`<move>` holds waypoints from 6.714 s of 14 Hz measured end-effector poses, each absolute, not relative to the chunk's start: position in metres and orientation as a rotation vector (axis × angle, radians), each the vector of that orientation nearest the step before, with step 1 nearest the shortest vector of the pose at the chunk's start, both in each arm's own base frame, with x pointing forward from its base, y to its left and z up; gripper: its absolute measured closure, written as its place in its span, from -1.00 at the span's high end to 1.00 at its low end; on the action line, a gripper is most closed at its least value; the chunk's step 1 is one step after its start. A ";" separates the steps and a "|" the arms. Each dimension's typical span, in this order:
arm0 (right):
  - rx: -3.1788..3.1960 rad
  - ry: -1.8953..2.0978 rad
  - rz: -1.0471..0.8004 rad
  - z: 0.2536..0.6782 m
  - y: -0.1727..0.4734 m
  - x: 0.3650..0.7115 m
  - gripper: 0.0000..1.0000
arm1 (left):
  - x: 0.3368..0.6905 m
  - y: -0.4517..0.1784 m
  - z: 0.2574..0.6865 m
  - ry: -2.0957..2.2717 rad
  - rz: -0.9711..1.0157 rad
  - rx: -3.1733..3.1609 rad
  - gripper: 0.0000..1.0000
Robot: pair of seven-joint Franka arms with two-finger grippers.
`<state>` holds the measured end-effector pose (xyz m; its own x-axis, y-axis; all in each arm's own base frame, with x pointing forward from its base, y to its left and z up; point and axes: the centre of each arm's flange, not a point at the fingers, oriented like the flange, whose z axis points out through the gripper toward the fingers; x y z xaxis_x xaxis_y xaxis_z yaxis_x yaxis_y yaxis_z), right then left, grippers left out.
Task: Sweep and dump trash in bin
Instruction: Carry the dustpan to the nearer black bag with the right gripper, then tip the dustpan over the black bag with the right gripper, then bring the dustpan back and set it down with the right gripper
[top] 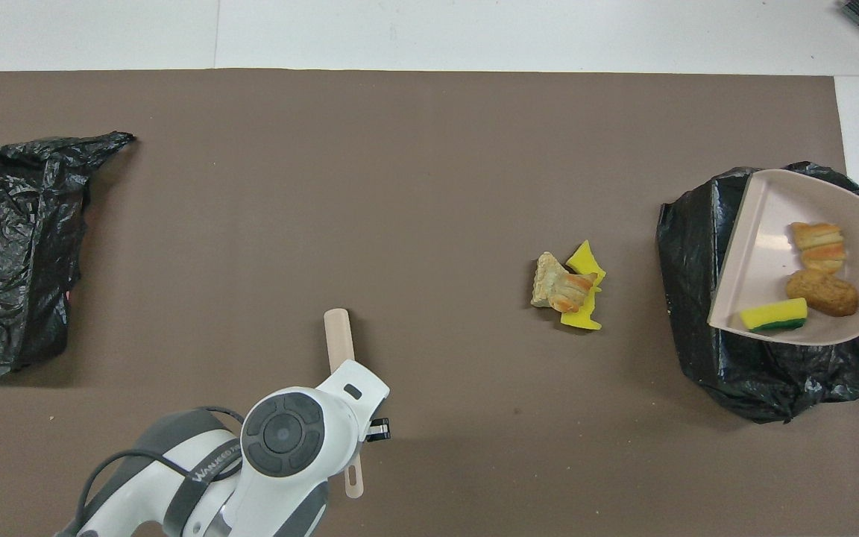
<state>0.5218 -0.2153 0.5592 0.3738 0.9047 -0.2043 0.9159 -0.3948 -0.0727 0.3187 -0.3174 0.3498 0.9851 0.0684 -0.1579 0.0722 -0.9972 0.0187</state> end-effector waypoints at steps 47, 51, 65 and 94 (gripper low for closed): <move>1.428 1.398 -1.227 0.514 -0.029 0.535 -0.37 | 0.558 -0.027 0.606 -0.143 -0.092 3.106 1.00; 1.459 1.303 -1.243 0.539 0.007 0.520 -0.37 | 0.558 -0.028 0.605 -0.143 -0.093 3.106 1.00; 2.595 0.973 -0.426 0.609 0.141 0.490 -0.37 | 0.558 -0.028 0.605 -0.143 -0.093 3.106 1.00; 3.296 0.026 0.030 0.348 0.452 0.612 -0.16 | 0.556 -0.035 0.598 -0.163 -0.095 3.104 1.00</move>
